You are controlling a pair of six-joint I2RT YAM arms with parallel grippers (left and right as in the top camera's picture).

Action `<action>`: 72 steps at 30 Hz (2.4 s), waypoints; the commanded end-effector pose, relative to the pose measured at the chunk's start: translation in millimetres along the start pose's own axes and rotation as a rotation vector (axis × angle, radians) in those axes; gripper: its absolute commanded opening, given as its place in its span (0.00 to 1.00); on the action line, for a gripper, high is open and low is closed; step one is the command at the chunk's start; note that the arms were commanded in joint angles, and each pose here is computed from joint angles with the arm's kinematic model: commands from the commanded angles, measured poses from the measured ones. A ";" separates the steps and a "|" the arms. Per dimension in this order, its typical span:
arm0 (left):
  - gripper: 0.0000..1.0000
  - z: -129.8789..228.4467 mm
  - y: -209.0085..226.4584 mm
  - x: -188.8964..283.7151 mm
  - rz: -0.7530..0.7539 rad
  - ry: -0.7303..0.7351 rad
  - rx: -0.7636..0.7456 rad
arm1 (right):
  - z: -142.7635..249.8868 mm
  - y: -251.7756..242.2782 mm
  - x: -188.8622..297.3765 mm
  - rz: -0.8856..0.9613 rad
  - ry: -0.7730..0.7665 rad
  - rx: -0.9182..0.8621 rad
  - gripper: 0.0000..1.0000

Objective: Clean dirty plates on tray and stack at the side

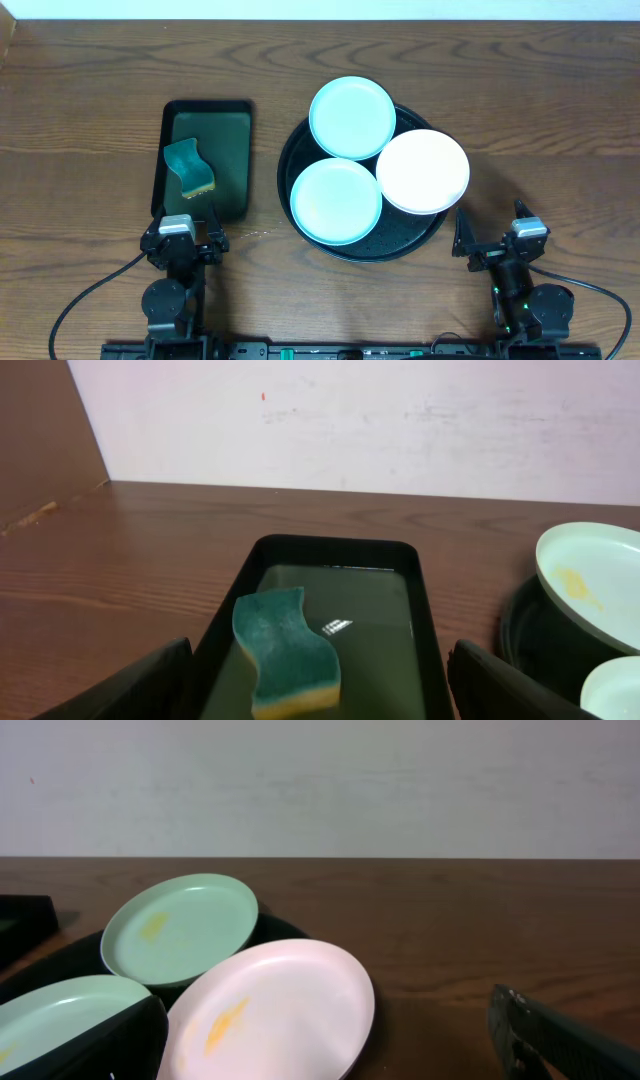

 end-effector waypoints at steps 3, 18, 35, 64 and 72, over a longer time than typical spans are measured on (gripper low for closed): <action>0.81 10.8 2.6 -0.4 -0.020 0.053 -0.016 | 1.1 -1.5 0.2 0.012 0.001 0.011 0.99; 0.81 10.8 2.6 -0.4 -0.020 0.053 -0.016 | 1.0 -1.5 0.2 0.012 0.000 0.011 0.99; 0.82 10.8 2.6 -0.4 -0.020 0.053 -0.016 | 1.0 -1.5 0.2 0.012 0.000 0.011 0.99; 0.81 -16.5 -22.4 4.1 0.317 -0.094 0.157 | 1.0 -1.5 0.2 0.012 0.000 0.011 0.99; 0.81 -82.6 -49.9 48.9 0.785 -0.540 0.099 | 1.0 -1.5 0.2 0.011 0.000 0.011 0.99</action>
Point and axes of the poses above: each gripper's point midway between its finger pads, its own x axis back along the fingers, its own y axis along the line the jaws close on, z = x × y, the point moved 10 cm from there along x, back along the fingers, and after that the axes turned 5 degrees about x, right-handed, at the moved point
